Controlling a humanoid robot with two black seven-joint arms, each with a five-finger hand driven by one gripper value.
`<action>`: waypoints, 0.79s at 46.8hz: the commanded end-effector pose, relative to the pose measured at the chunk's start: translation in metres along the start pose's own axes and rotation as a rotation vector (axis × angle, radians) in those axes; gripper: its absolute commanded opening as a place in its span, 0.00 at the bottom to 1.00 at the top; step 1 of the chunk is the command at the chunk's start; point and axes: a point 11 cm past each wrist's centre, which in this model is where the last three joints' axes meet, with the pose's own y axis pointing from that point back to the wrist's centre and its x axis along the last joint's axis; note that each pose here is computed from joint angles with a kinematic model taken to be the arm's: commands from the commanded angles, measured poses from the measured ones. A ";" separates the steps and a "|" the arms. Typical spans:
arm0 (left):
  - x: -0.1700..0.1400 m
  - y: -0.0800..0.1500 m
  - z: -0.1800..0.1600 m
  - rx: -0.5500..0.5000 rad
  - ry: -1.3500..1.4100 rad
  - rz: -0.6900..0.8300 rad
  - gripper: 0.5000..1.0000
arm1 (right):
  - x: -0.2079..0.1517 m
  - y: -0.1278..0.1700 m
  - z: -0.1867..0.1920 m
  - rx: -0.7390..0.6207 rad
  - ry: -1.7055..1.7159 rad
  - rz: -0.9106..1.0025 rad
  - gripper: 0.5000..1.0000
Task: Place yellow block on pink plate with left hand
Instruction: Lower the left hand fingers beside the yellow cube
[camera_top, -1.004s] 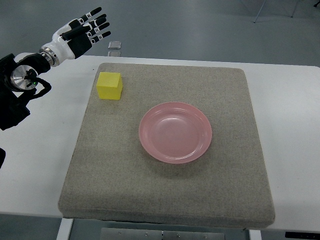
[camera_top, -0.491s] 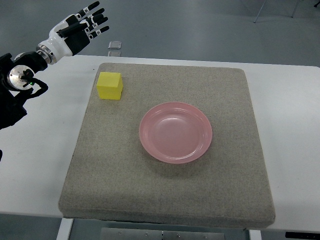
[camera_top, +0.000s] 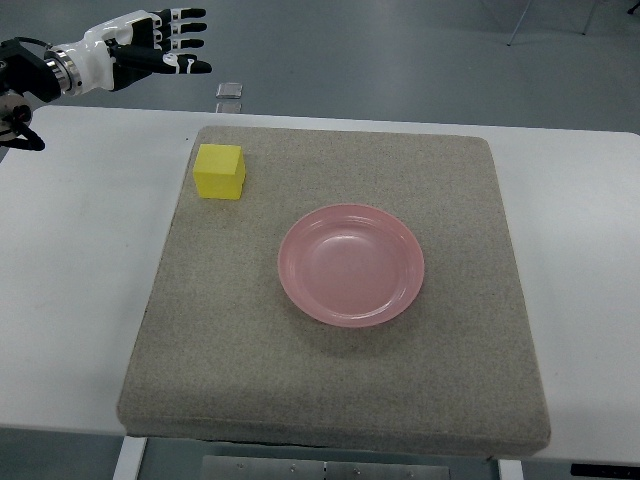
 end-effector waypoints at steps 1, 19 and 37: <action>-0.002 0.002 0.006 0.064 -0.162 -0.036 0.99 | 0.000 0.000 0.000 0.000 0.000 0.000 0.85; -0.033 0.001 0.006 0.250 -0.665 -0.223 0.96 | 0.000 0.000 0.000 0.000 0.000 0.001 0.85; -0.052 -0.012 -0.002 0.275 -0.994 -0.242 0.95 | 0.000 0.000 0.000 0.000 0.000 0.000 0.85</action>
